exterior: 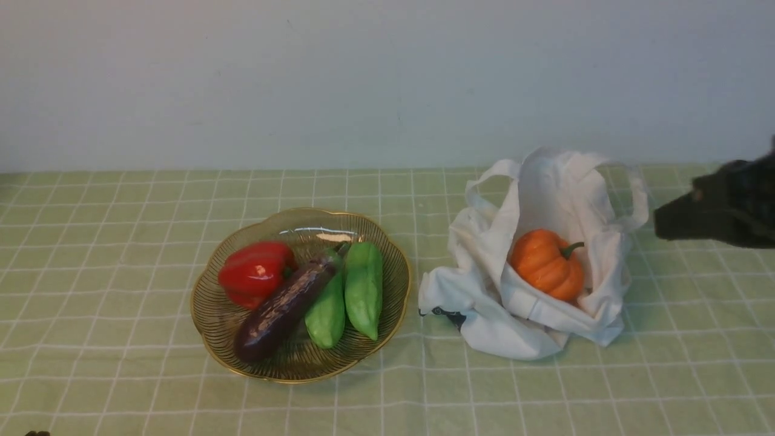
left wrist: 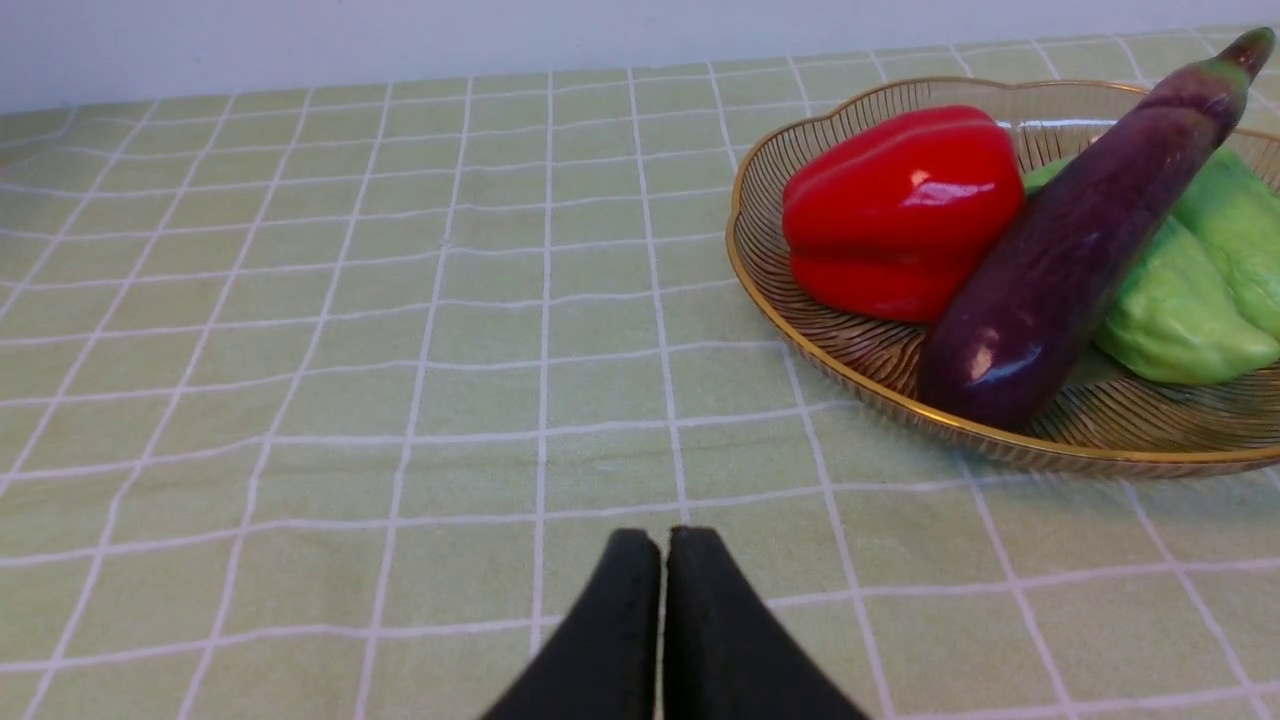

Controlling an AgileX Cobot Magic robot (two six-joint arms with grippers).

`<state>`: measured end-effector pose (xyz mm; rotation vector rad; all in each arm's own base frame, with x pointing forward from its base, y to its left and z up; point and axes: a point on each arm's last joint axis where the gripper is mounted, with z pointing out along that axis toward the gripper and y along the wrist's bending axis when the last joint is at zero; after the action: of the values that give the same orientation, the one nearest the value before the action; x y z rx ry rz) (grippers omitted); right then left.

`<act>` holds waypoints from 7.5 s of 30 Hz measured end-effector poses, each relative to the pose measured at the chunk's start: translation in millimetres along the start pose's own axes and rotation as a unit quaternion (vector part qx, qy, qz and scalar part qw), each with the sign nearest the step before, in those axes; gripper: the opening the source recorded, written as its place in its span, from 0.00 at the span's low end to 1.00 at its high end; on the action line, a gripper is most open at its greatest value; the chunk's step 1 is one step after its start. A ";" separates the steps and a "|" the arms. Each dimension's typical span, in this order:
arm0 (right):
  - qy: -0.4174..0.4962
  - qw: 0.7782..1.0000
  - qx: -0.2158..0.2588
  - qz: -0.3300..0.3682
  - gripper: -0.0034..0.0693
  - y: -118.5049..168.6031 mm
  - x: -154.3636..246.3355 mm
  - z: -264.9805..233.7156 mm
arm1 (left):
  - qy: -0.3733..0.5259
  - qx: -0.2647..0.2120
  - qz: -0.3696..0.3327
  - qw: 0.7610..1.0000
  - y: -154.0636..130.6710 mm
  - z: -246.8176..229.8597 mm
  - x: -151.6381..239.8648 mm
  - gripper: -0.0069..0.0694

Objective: Take vegetables from bag on green coffee tablecloth place on plate.

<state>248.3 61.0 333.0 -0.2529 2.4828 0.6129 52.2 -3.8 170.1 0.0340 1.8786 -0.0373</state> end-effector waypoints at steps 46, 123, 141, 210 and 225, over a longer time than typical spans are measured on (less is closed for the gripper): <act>-0.032 0.983 0.082 0.164 0.76 -58.1 -29.4 165.4 | 0.000 0.000 0.000 1.000 0.0 0.0 0.0 0.08; -0.007 0.984 -0.112 -0.140 0.52 136.5 -55.6 249.2 | 0.000 0.000 0.000 1.000 0.0 0.0 0.0 0.08; -0.188 0.971 0.010 -0.145 0.25 98.7 -111.8 -26.2 | 0.000 0.000 0.000 1.000 0.0 0.0 0.0 0.08; -0.369 0.900 0.170 -0.157 0.03 -37.8 243.7 -11.5 | 0.000 0.000 0.000 1.000 0.0 0.0 0.0 0.08; -0.361 0.897 0.241 -0.080 0.03 -50.4 248.6 -9.2 | 0.000 0.000 0.000 1.000 0.0 0.0 0.0 0.08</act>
<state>54.5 0.9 180.4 -0.0188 1.7814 -0.0150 52.2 -3.8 170.1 0.0342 1.8786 -0.0370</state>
